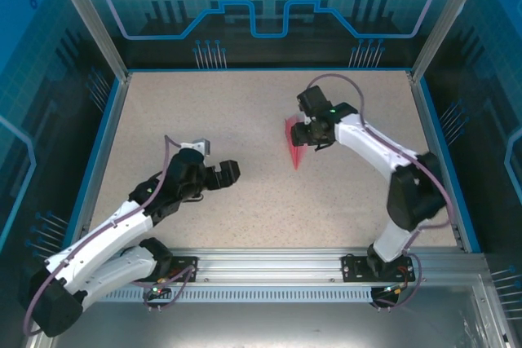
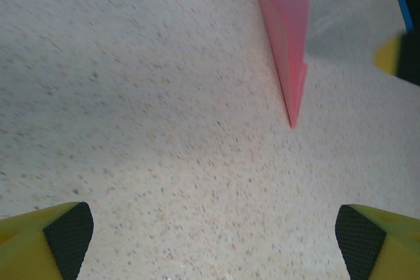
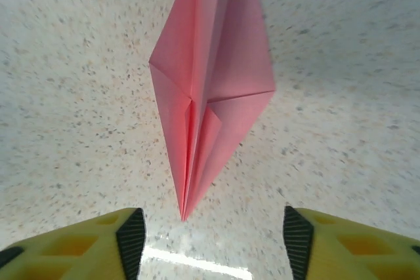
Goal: Fold a paper plane with a square sheet of paper (fold left side to right side)
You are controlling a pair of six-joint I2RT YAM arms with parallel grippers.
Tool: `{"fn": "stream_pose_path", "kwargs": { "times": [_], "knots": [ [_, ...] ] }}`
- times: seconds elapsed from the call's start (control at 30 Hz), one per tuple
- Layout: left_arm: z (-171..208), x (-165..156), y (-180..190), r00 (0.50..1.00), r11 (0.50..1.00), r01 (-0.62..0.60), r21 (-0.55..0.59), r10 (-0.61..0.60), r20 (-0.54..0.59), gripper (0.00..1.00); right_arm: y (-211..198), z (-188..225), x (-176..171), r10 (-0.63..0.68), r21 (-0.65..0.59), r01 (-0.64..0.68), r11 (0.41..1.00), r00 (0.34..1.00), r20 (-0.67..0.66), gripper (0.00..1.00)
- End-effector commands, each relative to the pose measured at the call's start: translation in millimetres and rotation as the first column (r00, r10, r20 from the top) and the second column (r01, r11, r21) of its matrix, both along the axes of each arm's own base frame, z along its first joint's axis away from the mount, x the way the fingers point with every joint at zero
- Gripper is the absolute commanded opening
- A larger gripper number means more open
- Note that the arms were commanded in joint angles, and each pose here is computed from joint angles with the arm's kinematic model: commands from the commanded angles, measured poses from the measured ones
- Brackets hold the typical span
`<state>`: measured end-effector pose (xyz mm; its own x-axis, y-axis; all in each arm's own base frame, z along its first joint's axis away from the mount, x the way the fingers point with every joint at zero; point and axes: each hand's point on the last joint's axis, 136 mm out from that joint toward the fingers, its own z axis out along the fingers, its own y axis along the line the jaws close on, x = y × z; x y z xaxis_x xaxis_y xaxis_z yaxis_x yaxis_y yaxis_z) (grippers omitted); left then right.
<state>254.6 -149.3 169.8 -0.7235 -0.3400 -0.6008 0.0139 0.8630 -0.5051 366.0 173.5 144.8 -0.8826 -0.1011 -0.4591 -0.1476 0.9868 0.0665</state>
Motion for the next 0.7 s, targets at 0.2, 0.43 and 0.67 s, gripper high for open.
{"fn": "stream_pose_path", "kwargs": {
  "times": [0.2,0.43,0.67],
  "knots": [
    [40,32,91,0.921,0.909,-0.363,0.203,0.318,0.225,0.99,-78,46,-23,-0.087,0.028,0.082,0.996,0.962,0.260,0.99],
    [46,53,131,0.835,0.753,-0.510,0.416,0.316,0.451,0.99,-143,29,-25,-0.251,0.054,0.251,0.967,0.887,0.388,0.99],
    [-6,85,130,0.878,0.713,-0.416,0.564,0.155,0.453,0.99,-170,-26,-12,-0.222,-0.021,0.263,0.964,0.851,0.475,0.99]
  ]
}}
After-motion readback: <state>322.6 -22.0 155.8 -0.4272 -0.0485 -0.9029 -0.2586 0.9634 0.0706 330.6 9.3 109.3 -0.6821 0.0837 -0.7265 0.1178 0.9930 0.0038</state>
